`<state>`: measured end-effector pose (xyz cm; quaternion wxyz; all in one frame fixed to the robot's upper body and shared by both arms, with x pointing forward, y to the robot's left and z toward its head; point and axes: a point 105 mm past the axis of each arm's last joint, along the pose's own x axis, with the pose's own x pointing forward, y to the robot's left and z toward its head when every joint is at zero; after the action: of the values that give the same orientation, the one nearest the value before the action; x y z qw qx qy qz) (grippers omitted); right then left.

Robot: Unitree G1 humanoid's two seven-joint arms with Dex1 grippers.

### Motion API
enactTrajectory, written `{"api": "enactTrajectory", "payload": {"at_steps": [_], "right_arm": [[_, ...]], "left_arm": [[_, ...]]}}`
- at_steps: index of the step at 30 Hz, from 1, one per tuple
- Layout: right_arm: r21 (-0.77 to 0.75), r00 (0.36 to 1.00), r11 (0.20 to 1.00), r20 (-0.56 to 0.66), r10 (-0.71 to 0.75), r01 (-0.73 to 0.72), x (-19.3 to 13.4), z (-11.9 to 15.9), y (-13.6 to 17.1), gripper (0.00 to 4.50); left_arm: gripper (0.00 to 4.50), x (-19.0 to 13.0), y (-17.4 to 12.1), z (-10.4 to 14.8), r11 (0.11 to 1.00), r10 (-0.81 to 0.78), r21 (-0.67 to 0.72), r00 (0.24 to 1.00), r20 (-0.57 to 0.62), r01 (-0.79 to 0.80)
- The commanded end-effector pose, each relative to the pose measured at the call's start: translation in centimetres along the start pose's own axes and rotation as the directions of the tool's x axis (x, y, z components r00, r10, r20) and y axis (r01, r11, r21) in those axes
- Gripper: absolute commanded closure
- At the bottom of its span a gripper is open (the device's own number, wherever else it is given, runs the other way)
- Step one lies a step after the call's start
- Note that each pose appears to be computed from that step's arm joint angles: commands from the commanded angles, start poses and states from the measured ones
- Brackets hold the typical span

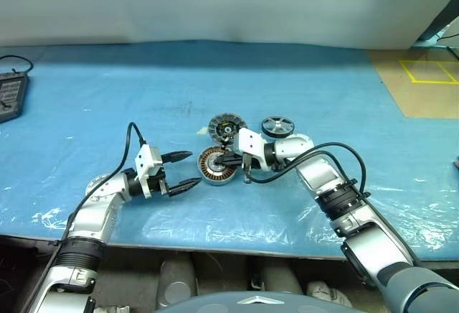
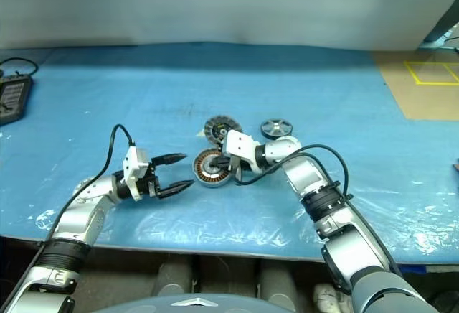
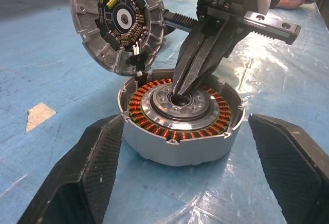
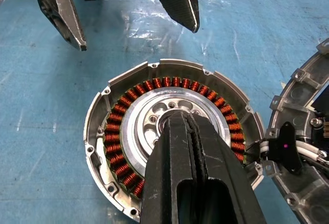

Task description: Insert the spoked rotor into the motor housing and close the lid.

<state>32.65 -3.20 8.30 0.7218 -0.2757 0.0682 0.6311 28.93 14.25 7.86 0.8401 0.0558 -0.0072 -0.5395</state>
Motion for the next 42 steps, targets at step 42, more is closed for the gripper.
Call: {"api": "enactTrajectory", "payload": {"at_steps": [42], "right_arm": [[0.043,0.993,0.999,0.114,0.029,-0.034,0.1,2.8,0.0,4.48]], "left_arm": [[0.43,-0.2,0.3,0.5,1.0,0.016,0.024,1.0,0.023,-0.017]]}}
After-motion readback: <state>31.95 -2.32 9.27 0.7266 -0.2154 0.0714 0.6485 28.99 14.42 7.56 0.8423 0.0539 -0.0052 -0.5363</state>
